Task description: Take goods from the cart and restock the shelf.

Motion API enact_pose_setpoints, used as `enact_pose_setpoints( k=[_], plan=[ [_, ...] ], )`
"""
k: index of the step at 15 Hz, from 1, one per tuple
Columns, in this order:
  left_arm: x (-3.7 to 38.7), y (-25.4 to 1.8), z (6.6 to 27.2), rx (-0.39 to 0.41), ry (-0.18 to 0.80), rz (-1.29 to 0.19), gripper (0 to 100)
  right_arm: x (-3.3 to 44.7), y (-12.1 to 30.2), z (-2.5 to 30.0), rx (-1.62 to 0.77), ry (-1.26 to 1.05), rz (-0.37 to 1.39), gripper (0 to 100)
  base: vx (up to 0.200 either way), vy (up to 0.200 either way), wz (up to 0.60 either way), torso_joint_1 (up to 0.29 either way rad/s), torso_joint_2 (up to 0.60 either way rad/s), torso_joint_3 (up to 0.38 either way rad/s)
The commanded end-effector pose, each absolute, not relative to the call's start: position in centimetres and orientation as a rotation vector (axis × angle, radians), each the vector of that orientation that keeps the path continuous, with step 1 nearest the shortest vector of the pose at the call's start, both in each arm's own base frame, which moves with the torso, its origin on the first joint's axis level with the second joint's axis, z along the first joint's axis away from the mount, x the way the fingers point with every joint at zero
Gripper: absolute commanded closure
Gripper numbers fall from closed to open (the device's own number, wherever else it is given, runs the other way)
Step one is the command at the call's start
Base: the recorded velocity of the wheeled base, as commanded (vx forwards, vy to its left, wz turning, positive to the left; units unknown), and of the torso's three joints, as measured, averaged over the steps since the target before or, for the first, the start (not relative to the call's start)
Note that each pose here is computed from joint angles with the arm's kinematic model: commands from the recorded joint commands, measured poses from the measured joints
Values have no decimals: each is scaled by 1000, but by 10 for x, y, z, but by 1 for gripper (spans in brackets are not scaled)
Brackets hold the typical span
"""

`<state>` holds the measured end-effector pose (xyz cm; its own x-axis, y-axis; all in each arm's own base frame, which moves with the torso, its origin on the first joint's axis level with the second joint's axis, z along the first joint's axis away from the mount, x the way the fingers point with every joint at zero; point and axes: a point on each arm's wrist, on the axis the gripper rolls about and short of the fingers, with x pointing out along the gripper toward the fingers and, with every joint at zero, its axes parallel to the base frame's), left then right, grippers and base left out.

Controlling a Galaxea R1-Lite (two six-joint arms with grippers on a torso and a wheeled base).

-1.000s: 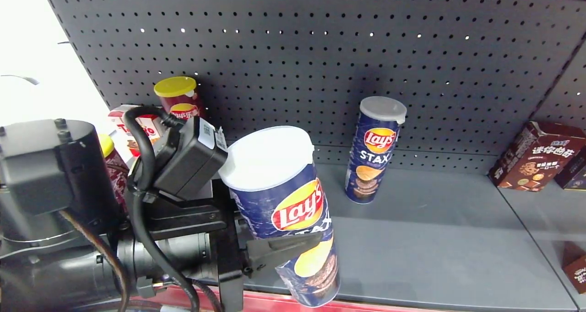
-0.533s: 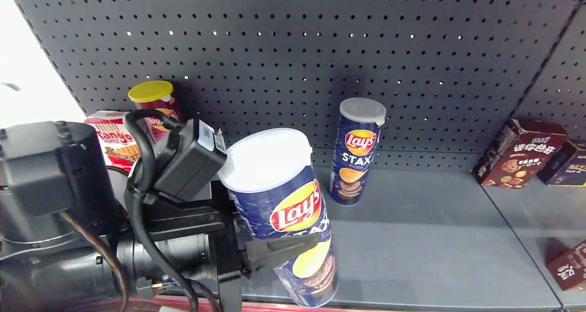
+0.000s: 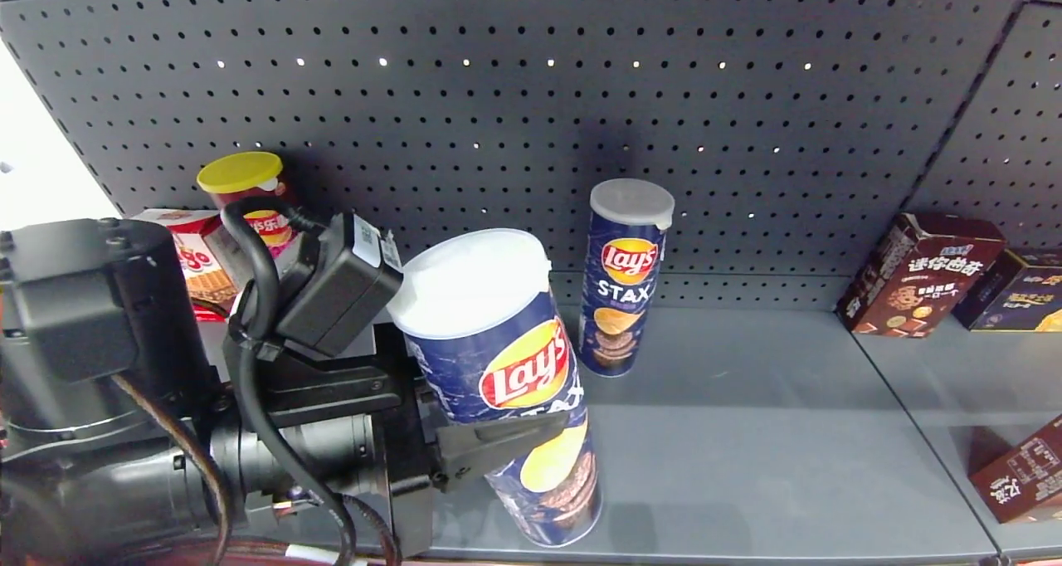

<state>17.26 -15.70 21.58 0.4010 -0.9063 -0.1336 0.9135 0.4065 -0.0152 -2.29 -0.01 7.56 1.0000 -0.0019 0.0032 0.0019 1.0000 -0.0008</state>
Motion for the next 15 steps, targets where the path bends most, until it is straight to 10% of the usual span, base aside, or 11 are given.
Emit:
enact_pose_setpoints(
  k=[1, 4, 7, 15],
  plan=[
    [172, -151, 214, 63, 132, -1132, 100, -23, 0, 76, -5, -3, 8, 0, 0, 0, 0, 0, 0, 0],
    [157, -139, 204, 64, 140, -1131, 100, -24, 0, 82, -20, -29, 7, 0, 0, 0, 0, 0, 0, 0],
    [156, -135, 205, 60, 139, -1123, 100, -15, 1, 175, -48, -26, 124, 0, 0, 0, 0, 0, 0, 0],
    [165, -125, 209, 51, 134, -1052, 100, 34, 13, 222, -137, 80, 499, 0, 0, 0, 0, 0, 0, 0]
  ],
)
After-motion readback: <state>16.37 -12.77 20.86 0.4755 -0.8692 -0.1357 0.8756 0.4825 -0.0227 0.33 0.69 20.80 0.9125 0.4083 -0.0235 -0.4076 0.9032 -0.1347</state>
